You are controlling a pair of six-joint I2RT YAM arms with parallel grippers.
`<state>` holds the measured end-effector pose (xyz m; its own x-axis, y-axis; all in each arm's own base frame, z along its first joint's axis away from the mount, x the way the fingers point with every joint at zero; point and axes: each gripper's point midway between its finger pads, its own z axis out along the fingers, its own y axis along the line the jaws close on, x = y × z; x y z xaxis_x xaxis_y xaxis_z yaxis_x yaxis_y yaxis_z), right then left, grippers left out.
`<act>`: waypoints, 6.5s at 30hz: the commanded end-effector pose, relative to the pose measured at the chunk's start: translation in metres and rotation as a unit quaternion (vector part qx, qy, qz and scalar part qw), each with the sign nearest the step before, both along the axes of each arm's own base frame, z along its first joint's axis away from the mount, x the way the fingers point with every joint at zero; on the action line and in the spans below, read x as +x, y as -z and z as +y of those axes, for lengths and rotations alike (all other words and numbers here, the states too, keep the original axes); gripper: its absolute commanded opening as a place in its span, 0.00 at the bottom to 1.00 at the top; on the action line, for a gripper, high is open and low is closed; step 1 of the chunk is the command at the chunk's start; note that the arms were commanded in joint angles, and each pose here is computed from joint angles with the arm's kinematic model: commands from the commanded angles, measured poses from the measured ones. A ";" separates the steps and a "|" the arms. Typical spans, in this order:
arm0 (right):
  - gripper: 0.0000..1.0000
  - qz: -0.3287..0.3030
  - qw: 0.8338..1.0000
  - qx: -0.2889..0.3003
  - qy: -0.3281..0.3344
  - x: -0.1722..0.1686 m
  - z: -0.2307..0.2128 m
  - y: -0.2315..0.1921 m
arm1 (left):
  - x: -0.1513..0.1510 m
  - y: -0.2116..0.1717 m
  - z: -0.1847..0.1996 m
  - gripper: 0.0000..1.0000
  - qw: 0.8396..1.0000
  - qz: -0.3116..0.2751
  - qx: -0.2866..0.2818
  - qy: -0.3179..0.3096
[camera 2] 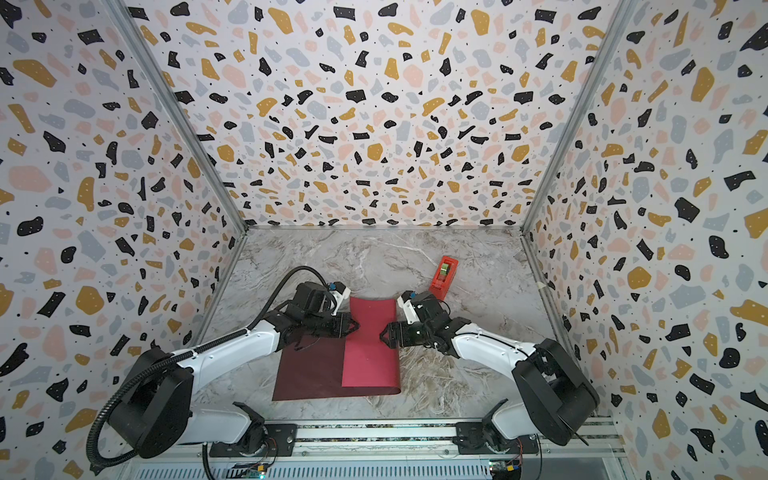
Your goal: Wrap the gift box in paper
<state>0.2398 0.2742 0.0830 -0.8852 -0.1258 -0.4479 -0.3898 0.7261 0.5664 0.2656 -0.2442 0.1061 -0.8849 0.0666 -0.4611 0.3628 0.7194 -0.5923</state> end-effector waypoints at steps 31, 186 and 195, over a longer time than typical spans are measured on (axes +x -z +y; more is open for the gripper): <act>0.93 0.002 0.998 0.055 -0.014 0.005 0.020 -0.025 | 0.003 0.006 0.011 0.00 1.000 0.003 0.005 -0.003; 0.64 0.003 0.999 -0.014 -0.051 0.043 0.017 -0.021 | -0.060 0.088 0.022 0.23 0.988 0.141 0.035 -0.050; 0.75 -0.005 0.999 -0.032 -0.039 0.046 -0.006 -0.032 | -0.063 0.098 0.031 0.20 0.987 0.141 0.053 -0.060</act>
<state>0.2824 0.2715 0.0883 -0.8914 -0.2192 -0.3966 -0.4167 0.7405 0.5272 0.2496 -0.2492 0.0772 -0.9228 -0.0806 -0.3767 0.2298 0.6695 -0.7064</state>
